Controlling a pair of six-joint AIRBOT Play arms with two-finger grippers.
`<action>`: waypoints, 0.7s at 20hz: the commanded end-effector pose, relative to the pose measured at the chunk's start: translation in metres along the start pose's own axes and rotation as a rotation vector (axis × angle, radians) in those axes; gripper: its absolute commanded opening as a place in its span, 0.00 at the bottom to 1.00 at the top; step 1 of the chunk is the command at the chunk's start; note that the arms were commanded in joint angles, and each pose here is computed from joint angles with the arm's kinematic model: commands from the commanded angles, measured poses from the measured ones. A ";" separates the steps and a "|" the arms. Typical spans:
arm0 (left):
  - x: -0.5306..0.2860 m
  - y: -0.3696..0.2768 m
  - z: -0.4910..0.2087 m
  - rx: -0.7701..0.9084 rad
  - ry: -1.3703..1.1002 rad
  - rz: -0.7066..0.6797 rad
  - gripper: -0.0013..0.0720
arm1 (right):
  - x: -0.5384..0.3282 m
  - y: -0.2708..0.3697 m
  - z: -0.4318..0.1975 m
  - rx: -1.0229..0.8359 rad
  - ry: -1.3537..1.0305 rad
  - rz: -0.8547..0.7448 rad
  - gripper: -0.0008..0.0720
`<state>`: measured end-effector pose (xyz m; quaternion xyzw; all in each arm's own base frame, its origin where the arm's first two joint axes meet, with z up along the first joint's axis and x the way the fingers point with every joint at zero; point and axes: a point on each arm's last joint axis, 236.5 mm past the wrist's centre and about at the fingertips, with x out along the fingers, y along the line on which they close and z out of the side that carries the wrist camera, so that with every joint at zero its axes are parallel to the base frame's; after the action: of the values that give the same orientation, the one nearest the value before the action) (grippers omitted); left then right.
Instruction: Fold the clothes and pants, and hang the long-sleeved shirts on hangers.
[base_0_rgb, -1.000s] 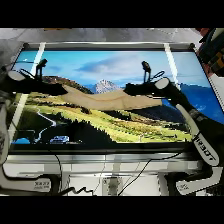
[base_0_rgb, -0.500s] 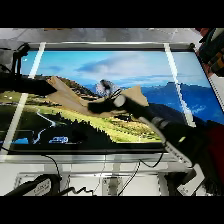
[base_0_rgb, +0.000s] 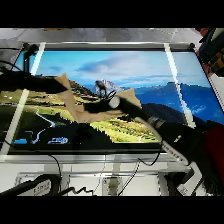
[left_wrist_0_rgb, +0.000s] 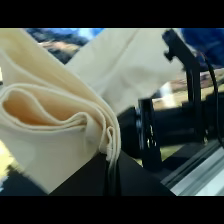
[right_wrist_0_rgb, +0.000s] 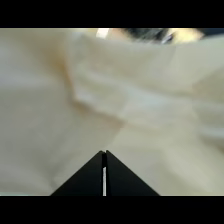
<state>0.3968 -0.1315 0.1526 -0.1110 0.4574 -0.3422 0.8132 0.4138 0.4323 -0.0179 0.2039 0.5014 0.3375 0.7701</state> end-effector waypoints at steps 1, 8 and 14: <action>0.059 -0.047 0.031 -0.002 -0.082 -0.126 0.04 | -0.078 -0.082 0.065 0.054 -0.073 -0.111 0.03; 0.231 -0.168 0.045 -0.010 -0.281 -0.195 0.04 | -0.259 -0.217 0.116 0.221 -0.214 -0.309 0.03; 0.276 -0.187 0.021 0.017 -0.288 -0.166 0.99 | -0.301 -0.287 0.098 0.215 -0.174 -0.511 0.58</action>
<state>0.4213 -0.4428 0.0774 -0.1891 0.3432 -0.4057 0.8257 0.5188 0.0616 0.0388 0.2207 0.4851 0.0999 0.8402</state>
